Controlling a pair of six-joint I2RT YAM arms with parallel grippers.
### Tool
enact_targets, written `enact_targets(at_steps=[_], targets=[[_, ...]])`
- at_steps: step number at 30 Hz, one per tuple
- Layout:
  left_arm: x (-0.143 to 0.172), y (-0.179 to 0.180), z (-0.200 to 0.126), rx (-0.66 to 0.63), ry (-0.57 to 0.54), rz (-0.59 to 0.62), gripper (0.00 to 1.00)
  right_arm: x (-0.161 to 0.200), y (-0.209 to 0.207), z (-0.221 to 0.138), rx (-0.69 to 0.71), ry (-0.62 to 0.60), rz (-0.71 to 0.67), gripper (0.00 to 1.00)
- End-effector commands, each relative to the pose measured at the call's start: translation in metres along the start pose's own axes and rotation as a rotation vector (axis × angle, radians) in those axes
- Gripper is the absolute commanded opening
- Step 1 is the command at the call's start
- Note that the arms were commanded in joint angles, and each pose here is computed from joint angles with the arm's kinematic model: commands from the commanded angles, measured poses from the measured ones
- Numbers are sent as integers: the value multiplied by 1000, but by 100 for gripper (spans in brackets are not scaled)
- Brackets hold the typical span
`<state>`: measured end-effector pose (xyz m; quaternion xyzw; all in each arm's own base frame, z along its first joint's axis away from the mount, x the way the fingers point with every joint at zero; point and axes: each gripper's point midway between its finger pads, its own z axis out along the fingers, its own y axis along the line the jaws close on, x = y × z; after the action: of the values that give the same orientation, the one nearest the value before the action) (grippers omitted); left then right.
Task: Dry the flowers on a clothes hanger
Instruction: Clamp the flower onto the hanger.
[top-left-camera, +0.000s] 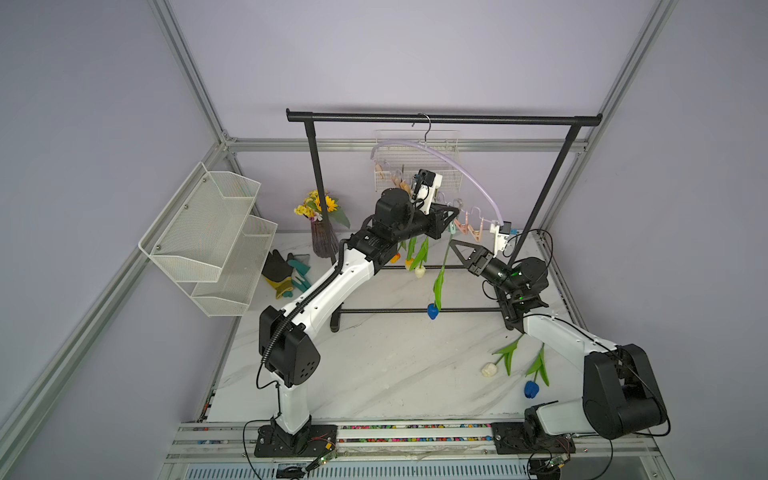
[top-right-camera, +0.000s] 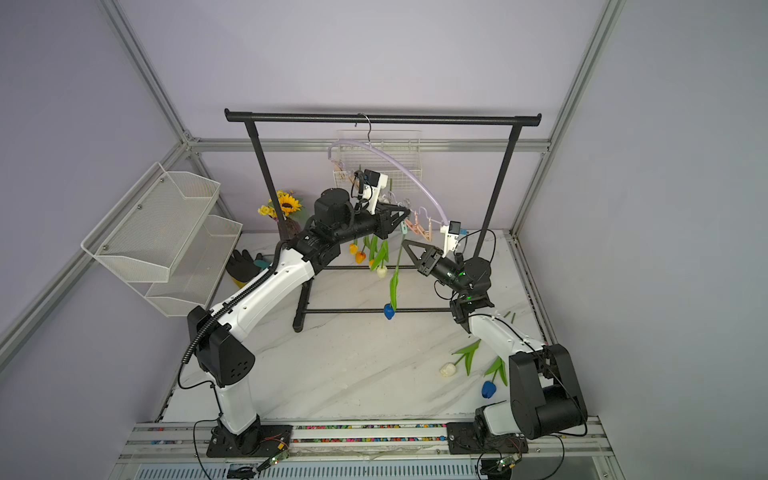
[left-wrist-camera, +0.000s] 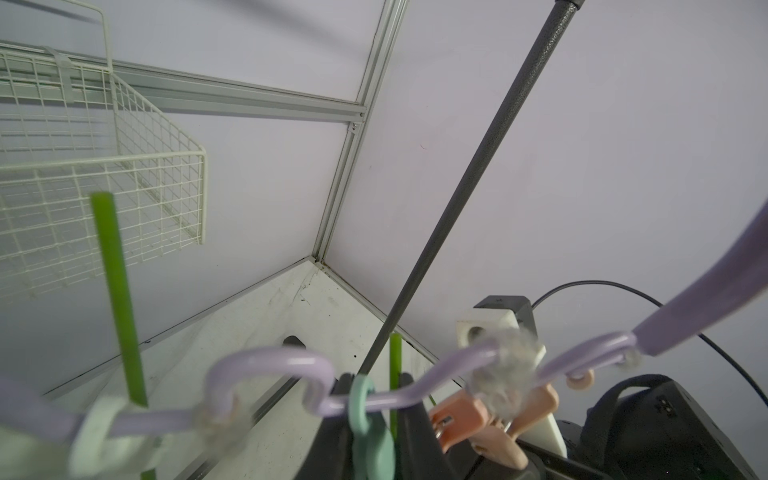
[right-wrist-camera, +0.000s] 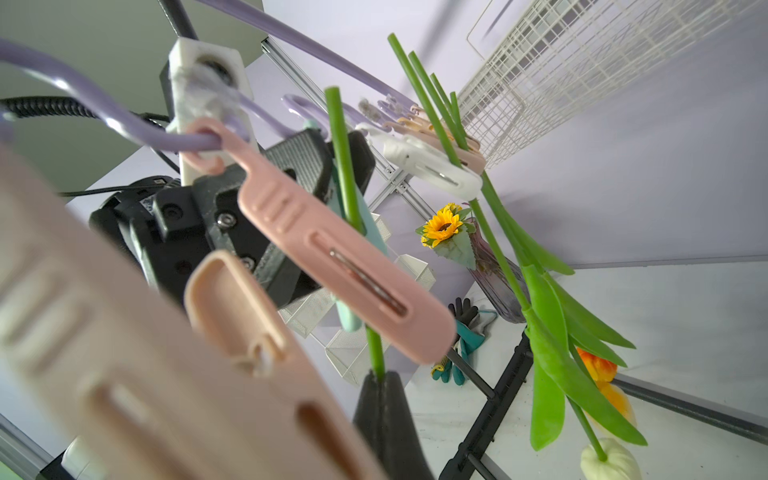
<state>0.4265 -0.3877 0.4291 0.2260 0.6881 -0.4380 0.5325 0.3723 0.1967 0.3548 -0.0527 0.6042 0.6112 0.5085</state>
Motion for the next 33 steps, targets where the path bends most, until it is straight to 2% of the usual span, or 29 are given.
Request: enact_targets(at_steps=[1, 13, 24, 33], targets=[[-31, -2, -5, 5, -97, 11, 5, -2, 17, 0, -59, -1, -20, 0], [-31, -1, -3, 13, -102, -3, 5, -5, 10, 5, -80, -29, 28, 0], [-29, 2, 0, 17, -101, -23, 5, 3, 5, 12, -87, -1, 21, 0], [-28, 4, -2, 16, -106, -28, 26, -1, 7, 14, -86, -4, 13, 0]])
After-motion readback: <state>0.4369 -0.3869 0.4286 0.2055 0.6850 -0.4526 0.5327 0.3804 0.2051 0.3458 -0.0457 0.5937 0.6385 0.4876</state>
